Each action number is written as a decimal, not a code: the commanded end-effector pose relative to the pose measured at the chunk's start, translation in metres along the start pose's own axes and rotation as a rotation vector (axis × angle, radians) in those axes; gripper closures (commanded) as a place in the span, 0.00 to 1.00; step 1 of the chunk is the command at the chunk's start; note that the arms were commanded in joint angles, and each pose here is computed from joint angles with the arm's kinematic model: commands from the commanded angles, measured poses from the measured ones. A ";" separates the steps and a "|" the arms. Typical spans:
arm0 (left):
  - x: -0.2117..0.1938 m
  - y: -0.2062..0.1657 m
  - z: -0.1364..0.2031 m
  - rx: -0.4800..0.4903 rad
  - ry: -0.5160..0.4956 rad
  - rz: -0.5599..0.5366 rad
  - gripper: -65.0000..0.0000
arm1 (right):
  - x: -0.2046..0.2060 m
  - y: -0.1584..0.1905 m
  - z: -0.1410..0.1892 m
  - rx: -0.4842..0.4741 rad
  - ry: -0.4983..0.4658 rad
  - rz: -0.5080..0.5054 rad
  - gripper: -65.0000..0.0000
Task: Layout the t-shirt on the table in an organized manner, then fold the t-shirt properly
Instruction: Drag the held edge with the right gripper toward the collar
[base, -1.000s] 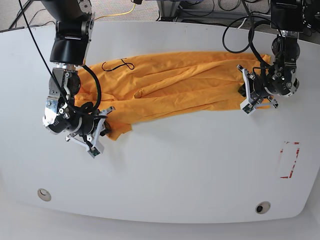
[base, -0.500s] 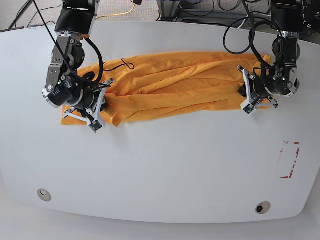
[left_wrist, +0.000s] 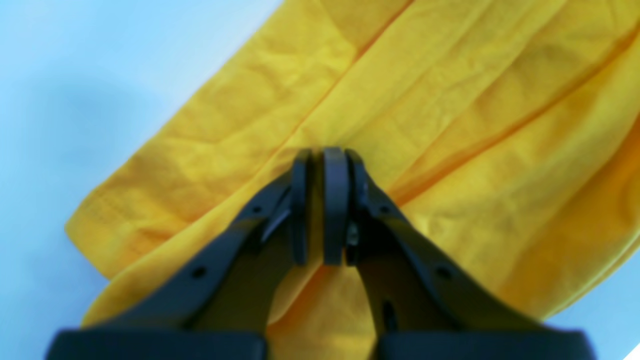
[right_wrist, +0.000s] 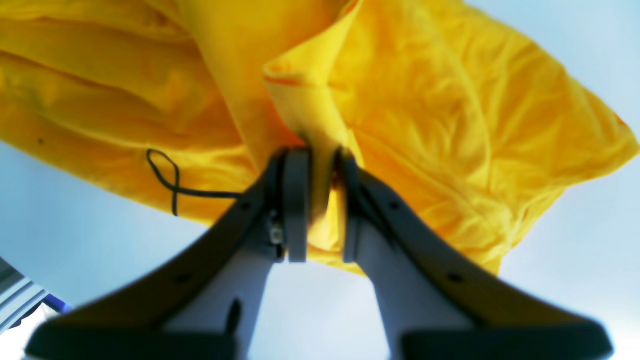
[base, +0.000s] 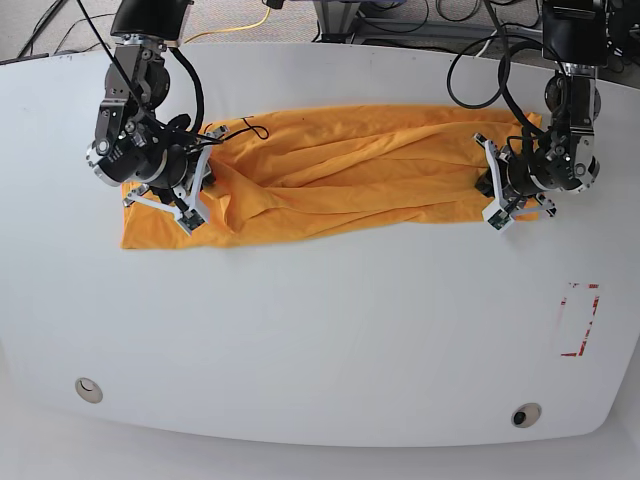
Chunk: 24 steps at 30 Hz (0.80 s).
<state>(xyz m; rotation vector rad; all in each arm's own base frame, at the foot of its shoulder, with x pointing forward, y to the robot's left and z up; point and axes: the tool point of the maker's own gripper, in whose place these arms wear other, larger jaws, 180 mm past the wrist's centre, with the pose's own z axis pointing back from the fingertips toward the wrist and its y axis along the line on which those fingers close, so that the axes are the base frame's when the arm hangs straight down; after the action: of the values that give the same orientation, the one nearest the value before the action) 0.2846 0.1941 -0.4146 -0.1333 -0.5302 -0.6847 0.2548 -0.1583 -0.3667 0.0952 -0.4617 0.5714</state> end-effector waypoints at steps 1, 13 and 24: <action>0.002 0.008 0.004 0.019 0.001 -0.014 0.96 | 0.001 -0.001 0.004 -0.009 -0.015 0.010 0.71; 0.002 0.008 0.004 0.019 0.001 -0.014 0.96 | -0.020 0.015 0.002 0.026 0.025 0.004 0.27; 0.002 0.008 0.004 0.019 0.001 -0.014 0.96 | 0.025 0.029 0.034 0.193 -0.245 -0.031 0.01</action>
<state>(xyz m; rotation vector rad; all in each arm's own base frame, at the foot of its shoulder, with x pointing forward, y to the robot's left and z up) 0.2851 0.1934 -0.4142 -0.1366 -0.5363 -0.6843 0.2377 -0.1236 -0.3361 0.3610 -0.6052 0.5806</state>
